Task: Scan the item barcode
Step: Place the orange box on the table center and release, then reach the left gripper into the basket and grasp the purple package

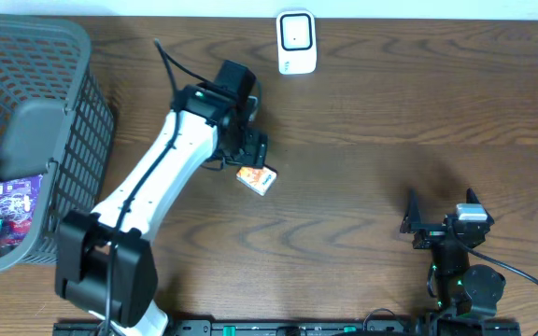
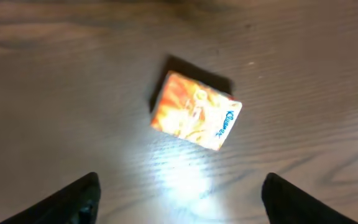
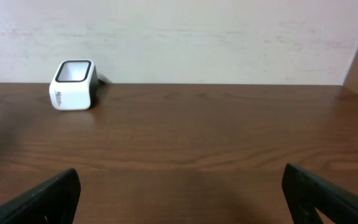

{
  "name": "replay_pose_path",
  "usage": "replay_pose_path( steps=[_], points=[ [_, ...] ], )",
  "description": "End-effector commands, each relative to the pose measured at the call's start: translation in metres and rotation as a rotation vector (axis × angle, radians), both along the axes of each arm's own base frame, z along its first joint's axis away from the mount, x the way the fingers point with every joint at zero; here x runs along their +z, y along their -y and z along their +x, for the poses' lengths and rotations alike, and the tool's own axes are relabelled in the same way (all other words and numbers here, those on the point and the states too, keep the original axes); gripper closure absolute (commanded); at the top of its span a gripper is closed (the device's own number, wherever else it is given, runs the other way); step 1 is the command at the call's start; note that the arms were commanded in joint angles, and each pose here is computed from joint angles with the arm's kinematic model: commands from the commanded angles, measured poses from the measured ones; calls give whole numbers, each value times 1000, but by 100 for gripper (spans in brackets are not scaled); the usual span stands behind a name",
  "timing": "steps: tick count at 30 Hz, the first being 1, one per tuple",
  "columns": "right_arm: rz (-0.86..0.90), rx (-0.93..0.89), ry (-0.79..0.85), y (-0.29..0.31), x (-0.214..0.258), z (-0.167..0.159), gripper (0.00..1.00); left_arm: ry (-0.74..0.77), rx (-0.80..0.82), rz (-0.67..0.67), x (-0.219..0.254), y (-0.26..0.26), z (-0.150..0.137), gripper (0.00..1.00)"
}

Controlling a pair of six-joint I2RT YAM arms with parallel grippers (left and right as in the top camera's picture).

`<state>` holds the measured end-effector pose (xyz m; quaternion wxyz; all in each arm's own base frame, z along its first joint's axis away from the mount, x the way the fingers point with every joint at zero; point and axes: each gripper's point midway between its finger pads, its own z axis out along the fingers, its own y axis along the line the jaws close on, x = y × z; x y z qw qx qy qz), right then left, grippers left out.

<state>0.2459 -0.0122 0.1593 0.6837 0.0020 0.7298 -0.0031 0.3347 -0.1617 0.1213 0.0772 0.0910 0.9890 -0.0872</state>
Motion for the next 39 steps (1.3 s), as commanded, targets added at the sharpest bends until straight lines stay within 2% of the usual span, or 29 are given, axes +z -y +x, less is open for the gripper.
replay_pose_path(
  steps=[1, 6, 10, 14, 20, 25, 27, 31, 35, 39],
  points=[
    [10, -11, 1, 3, 0, 0, 1, 170, 58, -61, 67, -17, 19, 15],
    [10, -11, 1, 3, 0, 0, 1, 390, 187, -117, 144, -66, 27, 1],
    [10, -11, 1, 3, 0, 0, 1, 544, 358, -134, 193, -123, 20, 0],
    [10, -11, 1, 3, 0, 0, 1, 671, 593, -129, 230, -189, 0, 0],
    [10, -11, 1, 3, 0, 0, 1, 746, 896, -53, 245, -276, -31, 0],
    [10, -11, 1, 3, 0, 0, 1, 657, 1350, 145, 211, -355, -64, 1],
    [10, -11, 1, 3, 0, 0, 1, 605, 1434, 207, 194, -373, -70, 1],
    [10, -11, 1, 3, 0, 0, 1, 423, 1444, 276, 145, -392, -62, 1],
    [10, -11, 1, 3, 0, 0, 1, 229, 1320, 342, 91, -402, -49, 1],
    [10, -11, 1, 3, 0, 0, 1, 53, 1287, 466, 47, -416, -57, 1]
  ],
)
